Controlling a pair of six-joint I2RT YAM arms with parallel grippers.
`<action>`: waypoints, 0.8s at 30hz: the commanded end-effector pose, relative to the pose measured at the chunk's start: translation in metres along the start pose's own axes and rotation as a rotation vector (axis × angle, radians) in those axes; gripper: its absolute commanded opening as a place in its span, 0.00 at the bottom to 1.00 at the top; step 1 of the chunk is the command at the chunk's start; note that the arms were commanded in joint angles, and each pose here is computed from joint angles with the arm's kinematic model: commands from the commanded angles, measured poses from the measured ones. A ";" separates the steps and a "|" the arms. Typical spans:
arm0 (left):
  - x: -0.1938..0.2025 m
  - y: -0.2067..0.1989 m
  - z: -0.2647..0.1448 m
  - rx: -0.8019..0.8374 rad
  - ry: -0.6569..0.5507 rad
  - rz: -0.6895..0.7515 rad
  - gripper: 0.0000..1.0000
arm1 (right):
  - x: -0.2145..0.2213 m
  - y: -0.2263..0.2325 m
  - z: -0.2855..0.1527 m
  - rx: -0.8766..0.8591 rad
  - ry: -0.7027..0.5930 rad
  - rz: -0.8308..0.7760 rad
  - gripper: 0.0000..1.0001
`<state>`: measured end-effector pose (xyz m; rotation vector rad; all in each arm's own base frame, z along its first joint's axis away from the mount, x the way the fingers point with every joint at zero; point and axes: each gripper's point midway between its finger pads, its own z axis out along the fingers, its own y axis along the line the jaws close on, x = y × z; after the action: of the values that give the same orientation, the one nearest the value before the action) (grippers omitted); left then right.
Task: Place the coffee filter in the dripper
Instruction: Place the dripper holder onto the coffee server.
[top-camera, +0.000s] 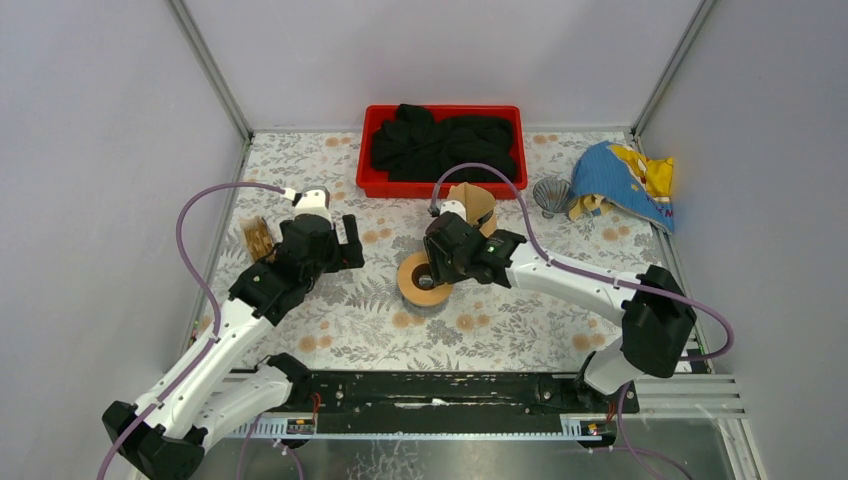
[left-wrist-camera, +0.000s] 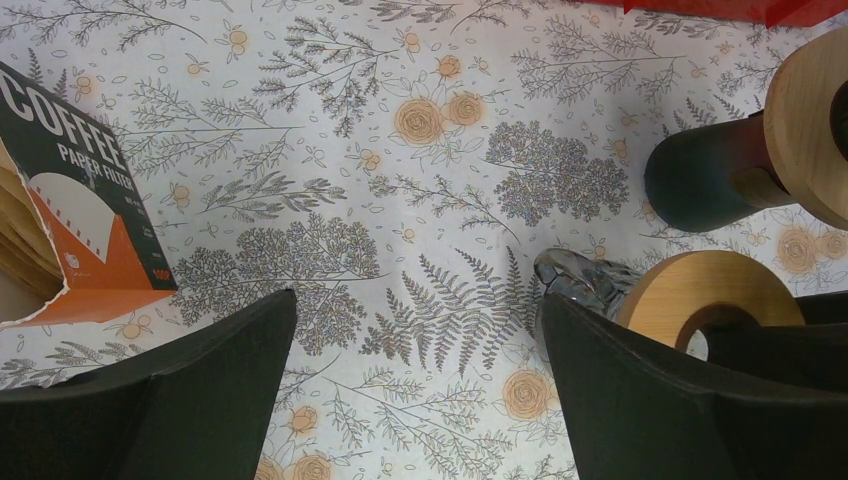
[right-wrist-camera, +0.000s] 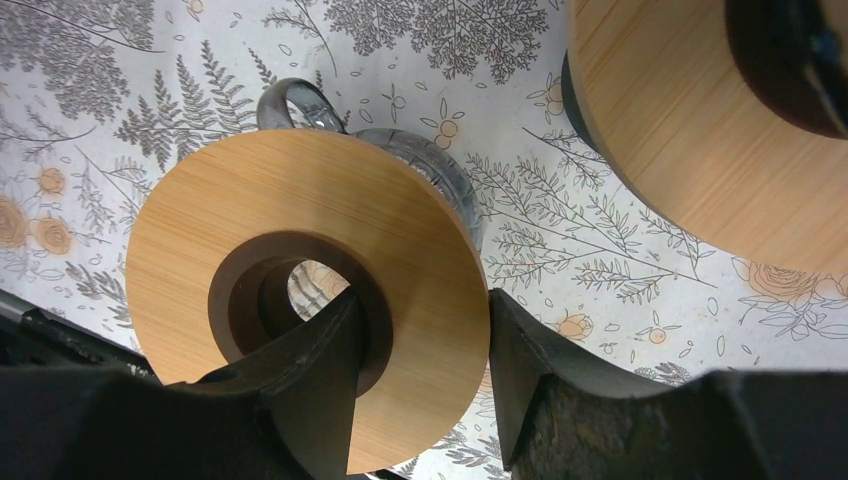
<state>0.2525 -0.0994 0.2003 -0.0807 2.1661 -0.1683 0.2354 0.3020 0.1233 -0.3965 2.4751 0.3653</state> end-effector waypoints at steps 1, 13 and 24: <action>-0.009 -0.004 0.001 0.025 -0.040 -0.012 1.00 | -0.019 0.016 0.000 -0.033 -0.046 0.006 0.32; -0.010 -0.004 0.000 0.027 -0.041 -0.014 1.00 | -0.013 0.017 0.015 -0.026 -0.029 0.003 0.41; -0.008 -0.004 0.002 0.027 -0.035 -0.013 1.00 | -0.015 0.014 0.013 -0.013 -0.037 0.008 0.56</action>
<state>0.2524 -0.0998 0.2000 -0.0818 2.1703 -0.1807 0.2375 0.3068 0.1004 -0.4118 2.5135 0.3309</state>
